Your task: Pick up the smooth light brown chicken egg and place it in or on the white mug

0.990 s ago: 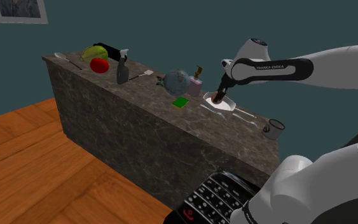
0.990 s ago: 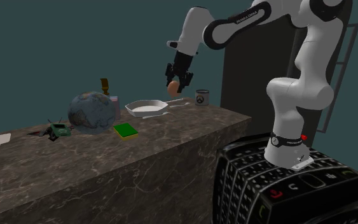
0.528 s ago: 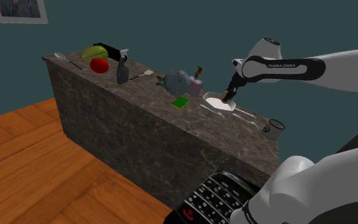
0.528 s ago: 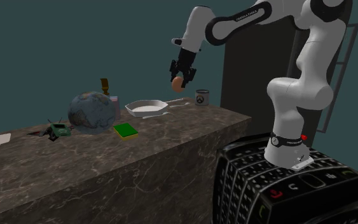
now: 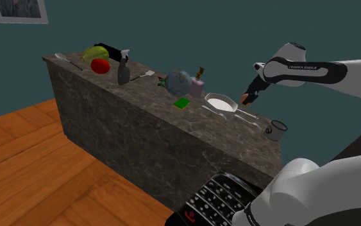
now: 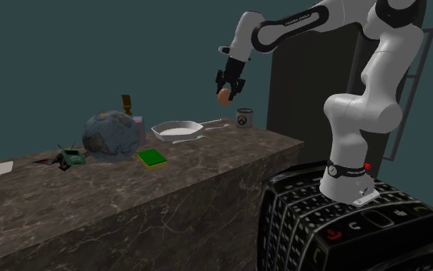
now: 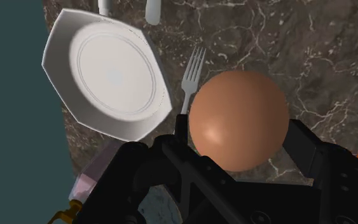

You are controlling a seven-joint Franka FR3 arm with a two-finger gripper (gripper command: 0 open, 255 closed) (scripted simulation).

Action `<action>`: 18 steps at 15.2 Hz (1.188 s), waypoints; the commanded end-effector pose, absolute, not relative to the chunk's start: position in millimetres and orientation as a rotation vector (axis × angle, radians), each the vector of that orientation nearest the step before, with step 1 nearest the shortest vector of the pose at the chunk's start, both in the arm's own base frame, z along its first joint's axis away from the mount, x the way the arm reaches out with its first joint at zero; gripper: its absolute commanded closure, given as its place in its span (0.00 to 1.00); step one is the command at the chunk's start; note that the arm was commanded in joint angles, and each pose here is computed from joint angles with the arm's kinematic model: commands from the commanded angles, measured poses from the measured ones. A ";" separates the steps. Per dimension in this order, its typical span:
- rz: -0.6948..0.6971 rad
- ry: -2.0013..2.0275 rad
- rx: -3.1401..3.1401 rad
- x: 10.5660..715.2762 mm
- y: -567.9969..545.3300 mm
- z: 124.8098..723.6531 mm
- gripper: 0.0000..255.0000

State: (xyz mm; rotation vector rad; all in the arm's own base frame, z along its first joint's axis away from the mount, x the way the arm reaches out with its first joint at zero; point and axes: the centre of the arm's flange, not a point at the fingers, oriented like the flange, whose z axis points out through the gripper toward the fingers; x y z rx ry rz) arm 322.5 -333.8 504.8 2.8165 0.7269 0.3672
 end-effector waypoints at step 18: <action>0.366 0.730 2.816 155.1 -522.4 507.4 1.00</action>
